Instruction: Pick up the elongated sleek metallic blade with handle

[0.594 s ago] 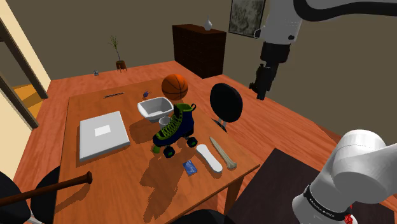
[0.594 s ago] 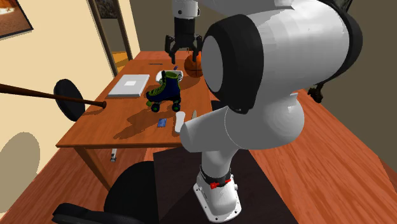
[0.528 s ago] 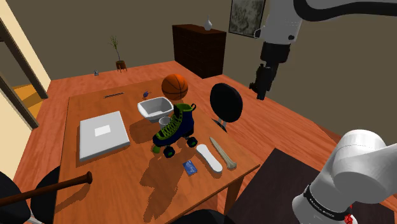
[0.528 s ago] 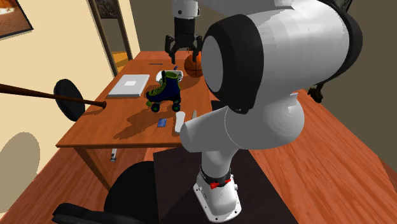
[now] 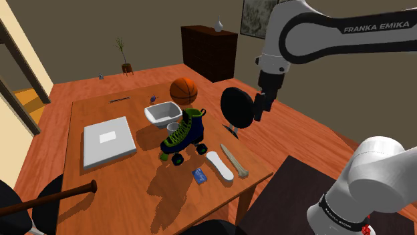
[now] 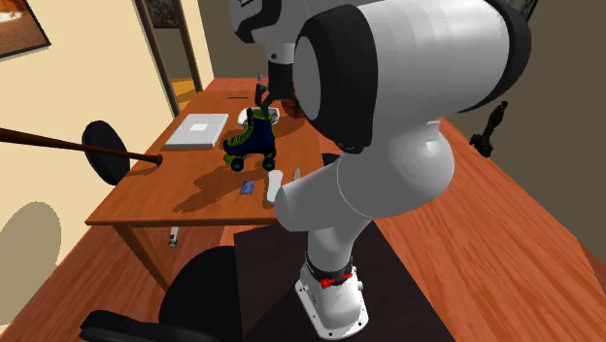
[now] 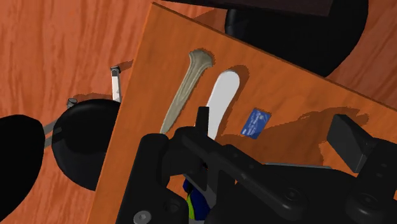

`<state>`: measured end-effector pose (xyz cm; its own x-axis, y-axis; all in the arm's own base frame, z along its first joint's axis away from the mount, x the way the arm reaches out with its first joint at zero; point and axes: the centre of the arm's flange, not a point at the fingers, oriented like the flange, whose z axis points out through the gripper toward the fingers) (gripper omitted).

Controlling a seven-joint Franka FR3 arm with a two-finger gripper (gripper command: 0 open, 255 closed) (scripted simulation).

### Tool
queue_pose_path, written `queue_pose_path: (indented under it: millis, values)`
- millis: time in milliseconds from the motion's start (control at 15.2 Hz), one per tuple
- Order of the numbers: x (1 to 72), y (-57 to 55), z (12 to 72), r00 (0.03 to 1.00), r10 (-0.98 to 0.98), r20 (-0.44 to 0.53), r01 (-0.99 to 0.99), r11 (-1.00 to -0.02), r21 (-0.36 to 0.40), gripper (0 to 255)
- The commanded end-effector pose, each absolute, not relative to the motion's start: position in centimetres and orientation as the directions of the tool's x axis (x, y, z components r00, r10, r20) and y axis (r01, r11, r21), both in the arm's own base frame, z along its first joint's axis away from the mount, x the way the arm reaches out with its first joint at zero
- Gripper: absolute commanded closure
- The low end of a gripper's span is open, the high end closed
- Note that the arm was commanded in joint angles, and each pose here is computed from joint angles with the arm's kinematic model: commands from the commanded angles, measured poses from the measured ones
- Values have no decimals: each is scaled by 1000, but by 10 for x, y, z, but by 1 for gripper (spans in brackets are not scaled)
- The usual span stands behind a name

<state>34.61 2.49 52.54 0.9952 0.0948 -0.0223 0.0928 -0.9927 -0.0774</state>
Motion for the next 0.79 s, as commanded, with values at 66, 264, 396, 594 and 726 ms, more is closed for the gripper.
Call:
queue_pose_path:
  millis: [66, 264, 396, 594, 726]
  values:
    - [360, 21, 488, 999, 50, -19, 48, -996, -73, 0]
    - [375, 17, 452, 1000, 5, -18, 4, -998, -69, 0]
    - [385, 13, 428, 1000, -24, -17, -25, -997, -67, 0]
    - [399, 8, 392, 998, -68, -16, -69, -996, -63, 0]
    - [408, 4, 368, 995, -97, -15, -98, -993, -60, 0]
